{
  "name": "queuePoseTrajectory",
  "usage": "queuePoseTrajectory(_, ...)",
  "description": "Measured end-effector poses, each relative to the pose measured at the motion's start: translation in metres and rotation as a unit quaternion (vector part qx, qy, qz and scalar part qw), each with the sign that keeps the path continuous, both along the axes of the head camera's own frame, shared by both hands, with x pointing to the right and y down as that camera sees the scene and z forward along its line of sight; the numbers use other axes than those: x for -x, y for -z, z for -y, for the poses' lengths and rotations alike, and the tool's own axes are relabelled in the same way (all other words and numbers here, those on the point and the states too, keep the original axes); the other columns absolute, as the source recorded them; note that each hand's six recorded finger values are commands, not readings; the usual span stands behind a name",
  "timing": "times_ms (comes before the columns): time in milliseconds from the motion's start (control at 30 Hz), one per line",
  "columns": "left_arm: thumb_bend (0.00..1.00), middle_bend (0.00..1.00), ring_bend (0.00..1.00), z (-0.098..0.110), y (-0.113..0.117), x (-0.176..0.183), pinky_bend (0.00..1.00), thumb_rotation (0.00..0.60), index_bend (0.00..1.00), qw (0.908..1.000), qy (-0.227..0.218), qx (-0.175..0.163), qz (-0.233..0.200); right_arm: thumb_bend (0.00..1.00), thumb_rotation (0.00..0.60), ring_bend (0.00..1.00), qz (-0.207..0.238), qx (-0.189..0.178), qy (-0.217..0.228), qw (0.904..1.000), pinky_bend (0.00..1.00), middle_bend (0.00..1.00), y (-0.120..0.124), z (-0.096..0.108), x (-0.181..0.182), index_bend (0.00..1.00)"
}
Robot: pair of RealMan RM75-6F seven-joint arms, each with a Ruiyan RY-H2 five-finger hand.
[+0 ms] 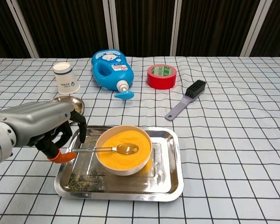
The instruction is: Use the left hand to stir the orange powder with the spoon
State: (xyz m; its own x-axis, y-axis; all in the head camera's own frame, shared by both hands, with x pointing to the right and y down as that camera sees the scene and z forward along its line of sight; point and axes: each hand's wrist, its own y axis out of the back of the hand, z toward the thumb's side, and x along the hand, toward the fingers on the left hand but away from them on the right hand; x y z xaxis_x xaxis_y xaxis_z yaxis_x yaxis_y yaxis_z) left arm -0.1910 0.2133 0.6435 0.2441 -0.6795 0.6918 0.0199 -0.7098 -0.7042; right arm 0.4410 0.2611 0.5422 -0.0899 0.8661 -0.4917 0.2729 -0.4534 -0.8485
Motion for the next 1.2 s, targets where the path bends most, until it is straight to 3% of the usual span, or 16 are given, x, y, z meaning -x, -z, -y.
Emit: queuePoseTrajectory(1200, 0.53, 0.81, 0.84, -0.0005, -0.0033, 0.0012, 0.91, 0.6, 0.5, 1.0, 0.002, 0.0, 0.007, 0.31, 0.6, 0.0, 0.001, 0.001, -0.002, 1.0, 0.0, 0.0, 0.0001, -0.0001, -0.0003, 0.0)
